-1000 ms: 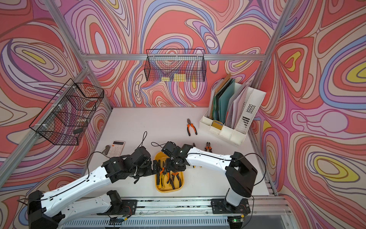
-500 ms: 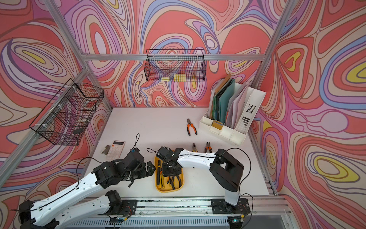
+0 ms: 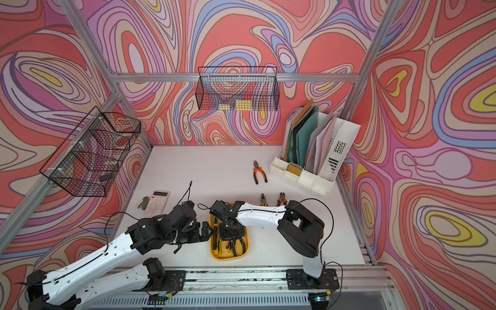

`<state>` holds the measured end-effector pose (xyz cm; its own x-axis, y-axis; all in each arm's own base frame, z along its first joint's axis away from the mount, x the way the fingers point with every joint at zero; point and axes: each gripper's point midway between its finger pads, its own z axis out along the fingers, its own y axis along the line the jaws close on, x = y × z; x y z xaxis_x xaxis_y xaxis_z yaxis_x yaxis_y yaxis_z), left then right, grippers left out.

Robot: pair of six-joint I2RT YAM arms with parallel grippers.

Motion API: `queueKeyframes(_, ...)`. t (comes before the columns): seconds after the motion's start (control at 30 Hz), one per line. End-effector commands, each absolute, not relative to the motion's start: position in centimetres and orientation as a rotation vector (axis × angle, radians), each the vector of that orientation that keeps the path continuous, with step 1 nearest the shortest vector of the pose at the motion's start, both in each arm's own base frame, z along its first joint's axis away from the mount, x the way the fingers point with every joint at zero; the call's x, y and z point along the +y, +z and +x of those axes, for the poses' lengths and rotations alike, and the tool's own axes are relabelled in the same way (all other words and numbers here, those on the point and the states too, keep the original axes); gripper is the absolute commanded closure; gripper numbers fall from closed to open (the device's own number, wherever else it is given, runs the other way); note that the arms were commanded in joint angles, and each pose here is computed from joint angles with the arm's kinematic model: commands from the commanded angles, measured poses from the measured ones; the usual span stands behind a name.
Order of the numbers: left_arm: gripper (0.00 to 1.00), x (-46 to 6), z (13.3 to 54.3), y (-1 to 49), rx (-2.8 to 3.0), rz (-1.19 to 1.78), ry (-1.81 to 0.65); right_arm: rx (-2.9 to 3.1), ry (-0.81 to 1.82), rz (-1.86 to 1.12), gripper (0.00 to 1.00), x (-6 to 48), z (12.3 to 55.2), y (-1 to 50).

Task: Take the pliers out of the storage box
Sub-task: Pick up the pliers from the storage box, then place the pliers at the center of the board.

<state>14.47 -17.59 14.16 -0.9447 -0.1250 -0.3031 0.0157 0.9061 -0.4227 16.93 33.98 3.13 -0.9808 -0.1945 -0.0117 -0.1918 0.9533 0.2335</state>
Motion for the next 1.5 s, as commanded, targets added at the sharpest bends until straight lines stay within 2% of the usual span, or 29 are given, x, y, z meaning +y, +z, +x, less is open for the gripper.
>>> queueKeyframes(0.0, 0.07, -18.3, 14.2, 15.6, 2.712, 0.008, -0.679, -3.165, -0.372, 0.320, 1.00, 34.2, 18.1, 6.1)
queueKeyframes(0.33, 0.07, -18.4, 14.0, 17.7, 2.636, 0.069, -0.757, -3.261, -0.325, 0.393, 1.00, 33.5, 19.6, 11.2)
queueKeyframes(0.47, 0.07, -18.6, 14.0, 17.9, 2.634, 0.095, -0.761, -3.289, -0.292, 0.443, 1.00, 33.1, 21.7, 12.8)
queueKeyframes(0.67, 0.08, -18.8, 14.0, 18.8, 2.630, 0.115, -0.767, -3.353, -0.382, 0.422, 1.00, 31.0, 30.7, 15.9)
queueKeyframes(0.8, 0.07, -18.8, 13.9, 19.5, 2.625, 0.136, -0.766, -3.382, -0.356, 0.537, 1.00, 29.5, 37.2, 17.0)
queueKeyframes(0.9, 0.07, -18.7, 14.0, 19.4, 2.636, 0.143, -0.744, -3.388, -0.291, 0.617, 1.00, 29.0, 41.0, 16.3)
queueKeyframes(1.07, 0.06, -19.0, 13.9, 19.0, 2.668, 0.173, -0.726, -3.358, -0.258, 0.659, 1.00, 28.4, 45.4, 12.3)
queueKeyframes(1.3, 0.06, -19.0, 13.8, 18.5, 2.701, 0.192, -0.688, -3.302, -0.270, 0.632, 1.00, 27.5, 47.3, 6.2)
queueKeyframes(1.47, 0.06, -19.1, 13.9, 17.8, 2.727, 0.204, -0.663, -3.332, -0.232, 0.607, 1.00, 26.7, 48.9, 4.6)
